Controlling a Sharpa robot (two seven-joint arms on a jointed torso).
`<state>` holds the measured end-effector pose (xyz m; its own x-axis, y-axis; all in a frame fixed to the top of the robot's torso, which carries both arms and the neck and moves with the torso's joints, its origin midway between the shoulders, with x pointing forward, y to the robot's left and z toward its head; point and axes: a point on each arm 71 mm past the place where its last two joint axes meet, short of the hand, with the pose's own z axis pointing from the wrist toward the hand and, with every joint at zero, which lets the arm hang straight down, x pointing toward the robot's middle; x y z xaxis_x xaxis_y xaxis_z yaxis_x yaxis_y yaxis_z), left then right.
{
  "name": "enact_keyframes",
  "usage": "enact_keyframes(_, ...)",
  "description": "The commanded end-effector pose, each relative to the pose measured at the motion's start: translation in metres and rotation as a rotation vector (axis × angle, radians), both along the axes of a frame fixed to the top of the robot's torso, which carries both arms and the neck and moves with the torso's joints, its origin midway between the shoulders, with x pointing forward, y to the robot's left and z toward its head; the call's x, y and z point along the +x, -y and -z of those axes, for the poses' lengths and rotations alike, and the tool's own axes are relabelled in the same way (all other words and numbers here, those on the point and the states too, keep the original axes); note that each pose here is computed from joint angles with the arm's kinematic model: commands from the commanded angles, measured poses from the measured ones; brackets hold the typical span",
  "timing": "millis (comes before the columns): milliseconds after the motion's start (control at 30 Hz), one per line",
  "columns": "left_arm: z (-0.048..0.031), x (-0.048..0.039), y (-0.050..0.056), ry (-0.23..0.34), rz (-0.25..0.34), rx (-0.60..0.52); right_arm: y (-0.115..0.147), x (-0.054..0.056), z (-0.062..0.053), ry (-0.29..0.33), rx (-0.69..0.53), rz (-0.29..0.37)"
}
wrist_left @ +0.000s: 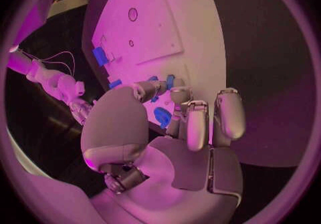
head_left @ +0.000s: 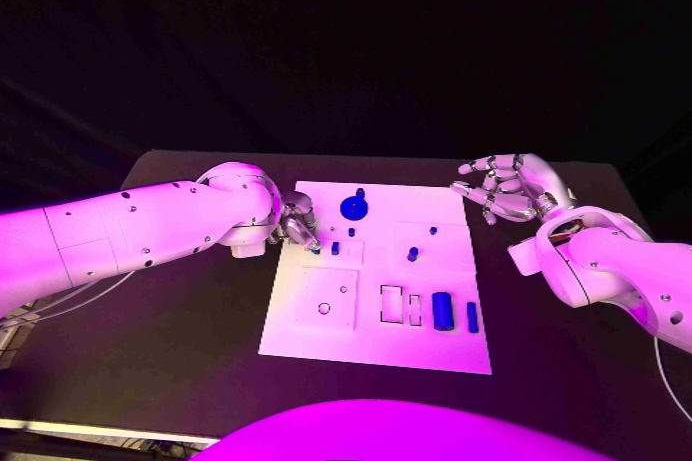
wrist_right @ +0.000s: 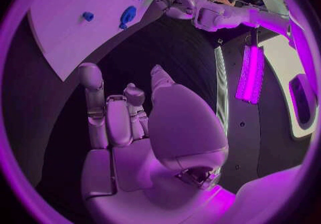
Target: Assemble the parts on the task board
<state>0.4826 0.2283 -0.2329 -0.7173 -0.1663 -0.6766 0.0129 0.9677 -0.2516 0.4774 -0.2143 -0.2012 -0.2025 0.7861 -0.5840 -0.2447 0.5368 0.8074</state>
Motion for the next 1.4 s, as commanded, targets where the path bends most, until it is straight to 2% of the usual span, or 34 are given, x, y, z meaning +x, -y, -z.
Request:
enact_keyframes(33,0.0031,-0.0022,0.002,-0.023,0.023,0.012,-0.001,-0.001,0.0,0.006,0.0,-0.013)
enact_keyframes(433,0.0042,-0.0002,0.005,-0.023,0.021,0.01,-0.001,-0.001,0.0,0.006,0.0,-0.014)
enact_keyframes(800,0.0132,-0.0018,0.008,-0.054,0.021,0.0,-0.001,-0.001,0.0,0.006,0.0,-0.013)
enact_keyframes(1400,0.0159,-0.0014,0.005,-0.066,0.014,0.005,0.0,-0.001,0.0,0.007,0.0,-0.011)
